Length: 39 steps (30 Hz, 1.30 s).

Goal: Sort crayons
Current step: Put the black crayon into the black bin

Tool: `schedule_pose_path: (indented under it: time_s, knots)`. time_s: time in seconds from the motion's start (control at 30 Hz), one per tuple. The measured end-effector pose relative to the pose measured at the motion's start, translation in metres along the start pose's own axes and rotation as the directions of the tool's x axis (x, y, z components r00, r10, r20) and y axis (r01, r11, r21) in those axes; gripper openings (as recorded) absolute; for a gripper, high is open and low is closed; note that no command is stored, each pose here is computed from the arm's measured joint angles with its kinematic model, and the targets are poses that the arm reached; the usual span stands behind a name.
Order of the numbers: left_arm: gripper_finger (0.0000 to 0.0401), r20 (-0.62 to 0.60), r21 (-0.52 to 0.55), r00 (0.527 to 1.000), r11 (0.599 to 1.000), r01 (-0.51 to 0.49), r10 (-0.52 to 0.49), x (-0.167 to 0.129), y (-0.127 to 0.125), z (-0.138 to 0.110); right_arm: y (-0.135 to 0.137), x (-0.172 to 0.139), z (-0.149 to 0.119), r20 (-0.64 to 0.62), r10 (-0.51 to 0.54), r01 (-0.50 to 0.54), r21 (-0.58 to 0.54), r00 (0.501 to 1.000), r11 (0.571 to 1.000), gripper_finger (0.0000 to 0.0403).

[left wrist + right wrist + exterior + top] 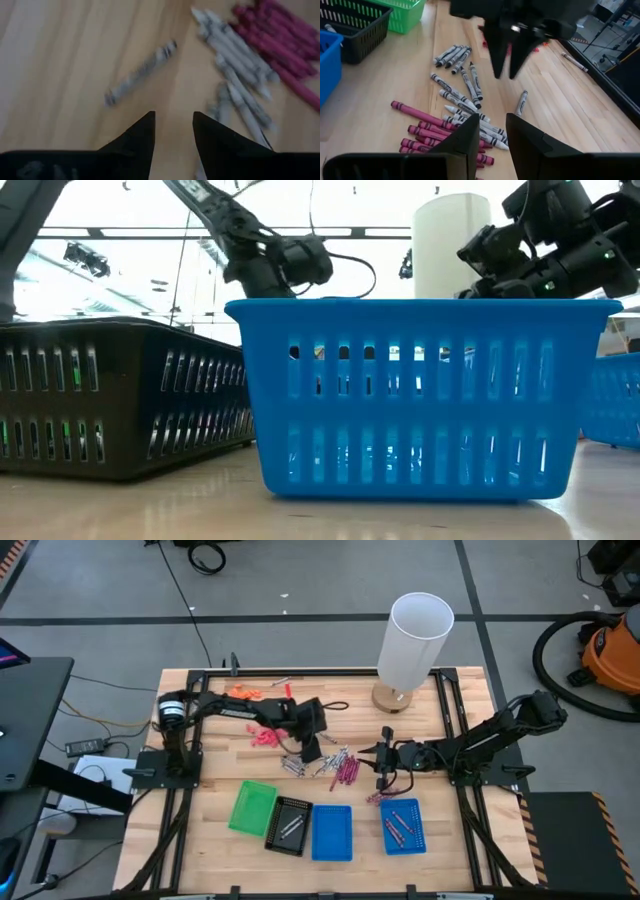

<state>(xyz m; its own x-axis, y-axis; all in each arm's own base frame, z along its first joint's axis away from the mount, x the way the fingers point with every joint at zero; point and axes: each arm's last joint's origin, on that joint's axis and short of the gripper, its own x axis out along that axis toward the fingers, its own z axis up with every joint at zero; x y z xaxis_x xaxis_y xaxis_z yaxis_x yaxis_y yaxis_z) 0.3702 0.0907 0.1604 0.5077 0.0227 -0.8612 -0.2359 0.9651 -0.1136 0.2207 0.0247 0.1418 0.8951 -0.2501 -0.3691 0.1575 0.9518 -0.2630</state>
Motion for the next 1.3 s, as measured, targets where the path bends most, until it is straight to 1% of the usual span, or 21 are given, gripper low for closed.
schedule_pose_path:
  time_s: [0.23,0.37,0.43,0.53,0.6,0.67,0.8,0.9,1.1,1.13,1.3]
  knots:
    - [0.0142,-0.021,0.120,0.999,0.992,-0.035,0.038,0.023,0.009,0.021,0.000,0.000,-0.003,-0.029,0.002,-0.002,-0.005,1.000,1.000,0.0105]
    - [0.0142,0.003,0.190,0.999,0.981,-0.037,0.037,0.022,0.008,0.028,0.000,0.000,-0.005,-0.053,0.000,0.000,0.003,0.999,1.000,0.0105]
    - [0.0142,0.000,0.213,0.999,0.976,-0.036,0.037,0.022,0.008,0.028,0.000,0.000,-0.006,-0.056,0.000,0.001,0.014,0.998,1.000,0.0105]
    - [0.0142,-0.007,0.222,0.999,0.974,-0.041,0.044,0.022,0.014,0.028,0.000,0.000,-0.006,-0.057,0.000,0.001,0.022,0.998,1.000,0.0105]
    - [0.0142,-0.006,0.218,0.999,0.975,-0.045,0.047,0.028,0.019,0.027,0.001,0.000,-0.006,-0.056,0.000,0.001,0.029,0.998,1.000,0.0105]
    - [0.0142,-0.037,0.204,0.999,0.979,-0.026,0.034,0.035,0.025,0.022,0.002,-0.001,-0.006,-0.056,0.004,-0.003,0.030,0.998,1.000,0.0105]
    - [0.0139,-0.048,0.198,0.999,0.980,-0.015,0.025,0.040,0.028,0.021,0.004,-0.002,-0.006,-0.054,0.002,0.000,0.024,0.999,1.000,0.0105]
    - [0.0113,-0.058,0.221,0.998,0.975,-0.015,0.029,0.041,0.027,0.020,0.004,-0.002,-0.006,-0.053,-0.001,0.002,0.024,0.999,1.000,0.0105]
    - [0.0019,-0.078,0.273,0.996,0.962,-0.012,0.035,0.043,0.019,0.018,0.004,-0.002,-0.006,-0.054,-0.001,0.002,0.024,0.999,1.000,0.0105]
    - [0.0013,-0.081,0.283,0.996,0.959,-0.011,0.035,0.043,0.018,0.017,0.004,-0.002,-0.006,-0.054,0.000,0.002,0.024,0.999,1.000,0.0105]
    - [0.0013,-0.099,0.299,0.993,0.954,-0.025,0.057,0.039,0.007,0.016,0.006,-0.003,-0.006,-0.051,0.003,-0.002,0.024,0.999,1.000,0.0105]
